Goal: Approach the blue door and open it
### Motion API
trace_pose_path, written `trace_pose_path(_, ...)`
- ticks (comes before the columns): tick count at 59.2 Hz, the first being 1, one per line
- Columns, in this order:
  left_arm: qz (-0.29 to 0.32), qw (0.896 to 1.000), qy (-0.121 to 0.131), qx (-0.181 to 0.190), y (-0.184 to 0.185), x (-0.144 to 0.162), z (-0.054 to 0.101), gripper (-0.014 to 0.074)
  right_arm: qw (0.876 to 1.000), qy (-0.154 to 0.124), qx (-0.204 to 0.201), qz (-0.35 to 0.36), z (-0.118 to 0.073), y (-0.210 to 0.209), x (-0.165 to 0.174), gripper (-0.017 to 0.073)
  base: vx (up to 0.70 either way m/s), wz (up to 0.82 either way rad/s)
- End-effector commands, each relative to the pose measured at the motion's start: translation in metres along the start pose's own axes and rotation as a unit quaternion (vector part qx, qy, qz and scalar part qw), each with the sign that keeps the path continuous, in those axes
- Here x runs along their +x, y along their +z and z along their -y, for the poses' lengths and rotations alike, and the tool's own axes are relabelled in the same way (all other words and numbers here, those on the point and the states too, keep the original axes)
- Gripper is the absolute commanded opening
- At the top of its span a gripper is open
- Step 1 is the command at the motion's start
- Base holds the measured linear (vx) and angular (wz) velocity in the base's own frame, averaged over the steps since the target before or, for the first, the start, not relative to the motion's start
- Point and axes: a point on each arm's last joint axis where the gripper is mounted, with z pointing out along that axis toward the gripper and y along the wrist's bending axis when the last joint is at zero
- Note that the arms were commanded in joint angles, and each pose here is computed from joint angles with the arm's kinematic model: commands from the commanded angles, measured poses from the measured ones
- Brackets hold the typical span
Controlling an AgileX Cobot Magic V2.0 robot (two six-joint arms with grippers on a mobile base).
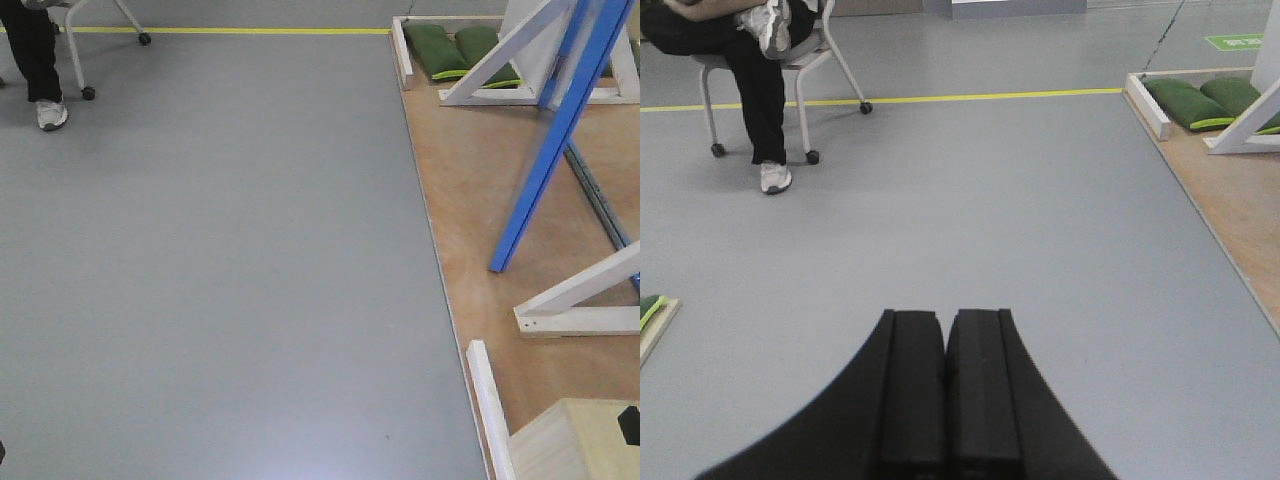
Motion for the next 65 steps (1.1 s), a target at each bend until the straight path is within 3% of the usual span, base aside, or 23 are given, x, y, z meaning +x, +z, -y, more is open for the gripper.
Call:
trace_pose_path(1, 0.064, 0.998, -0.002, 0.002, -0.0054, -0.0179, 0.0001, 0.0071, 0.999, -0.010, -0.006, 0.041, -0.0010, -0.0004, -0.0048, -0.0004, 0.48, -0.08)
trace_pose_path(65, 0.064, 0.998, -0.002, 0.002, -0.0054, -0.0179, 0.0001, 0.0071, 0.999, -0.010, -0.006, 0.040, -0.0010, -0.0003, -0.0047, -0.0004, 0.47, -0.03)
